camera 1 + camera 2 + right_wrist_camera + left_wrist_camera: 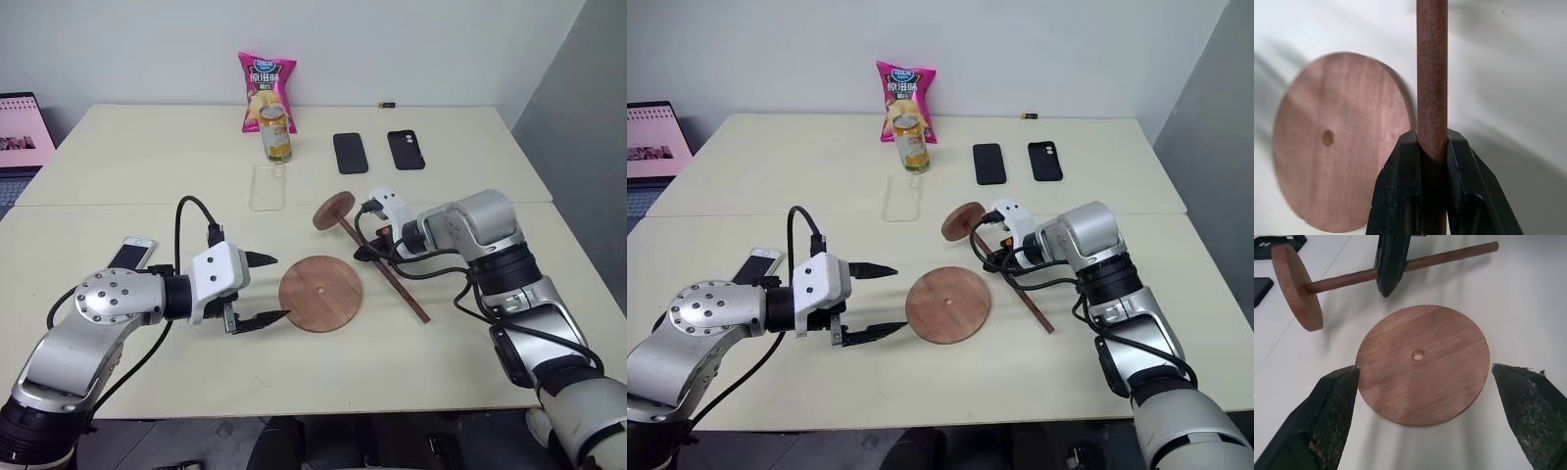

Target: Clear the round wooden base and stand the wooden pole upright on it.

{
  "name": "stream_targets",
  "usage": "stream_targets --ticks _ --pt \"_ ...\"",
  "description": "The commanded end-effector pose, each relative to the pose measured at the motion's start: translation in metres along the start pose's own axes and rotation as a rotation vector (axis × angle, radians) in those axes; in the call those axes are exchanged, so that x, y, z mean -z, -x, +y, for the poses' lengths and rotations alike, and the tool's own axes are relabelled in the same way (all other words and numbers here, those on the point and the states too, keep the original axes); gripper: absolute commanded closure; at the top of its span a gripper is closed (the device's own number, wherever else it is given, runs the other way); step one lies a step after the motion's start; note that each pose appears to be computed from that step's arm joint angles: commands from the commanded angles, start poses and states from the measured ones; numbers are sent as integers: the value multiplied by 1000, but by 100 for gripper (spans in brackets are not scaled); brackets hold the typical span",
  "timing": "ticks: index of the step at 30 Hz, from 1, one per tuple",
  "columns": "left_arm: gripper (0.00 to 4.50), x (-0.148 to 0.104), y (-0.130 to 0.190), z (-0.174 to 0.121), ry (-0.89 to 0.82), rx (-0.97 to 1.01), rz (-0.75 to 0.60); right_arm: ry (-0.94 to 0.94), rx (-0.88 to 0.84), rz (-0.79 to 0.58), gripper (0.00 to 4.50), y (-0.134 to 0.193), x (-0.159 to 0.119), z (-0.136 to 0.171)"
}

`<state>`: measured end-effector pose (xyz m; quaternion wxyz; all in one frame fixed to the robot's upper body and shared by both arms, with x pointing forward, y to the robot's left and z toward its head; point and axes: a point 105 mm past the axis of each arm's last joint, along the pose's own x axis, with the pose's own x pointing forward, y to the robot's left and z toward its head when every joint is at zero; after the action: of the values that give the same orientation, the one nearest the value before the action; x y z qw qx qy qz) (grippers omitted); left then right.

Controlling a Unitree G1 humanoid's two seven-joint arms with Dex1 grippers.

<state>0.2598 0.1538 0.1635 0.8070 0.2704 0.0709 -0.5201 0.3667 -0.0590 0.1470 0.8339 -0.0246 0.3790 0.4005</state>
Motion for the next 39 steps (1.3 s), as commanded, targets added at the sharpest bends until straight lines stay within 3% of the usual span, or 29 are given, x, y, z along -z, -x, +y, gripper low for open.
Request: stream_targets --ticks 1,5,10,12,16,19,27,39 --pt "0 -16 11 10 24 -66 -76 121 -27 -213 426 26 -37 16" --pt "0 -8 30 6 113 -102 -74 264 -116 -639 426 61 -68 45" --pt "0 13 45 -2 128 -107 24 442 -142 -833 426 71 -68 70" --pt "0 18 49 -4 146 -121 37 553 -188 -979 426 78 -71 92" --pt "0 16 50 -4 158 -145 7 530 -232 -1172 426 81 -76 110" --pt "0 16 49 -10 158 -132 4 590 -282 -1203 426 70 -66 123" --pt "0 19 49 -17 164 -140 -34 493 -338 -1232 426 45 -51 127" --pt "0 28 37 -21 191 -90 -14 502 -253 -1223 426 16 -30 118"
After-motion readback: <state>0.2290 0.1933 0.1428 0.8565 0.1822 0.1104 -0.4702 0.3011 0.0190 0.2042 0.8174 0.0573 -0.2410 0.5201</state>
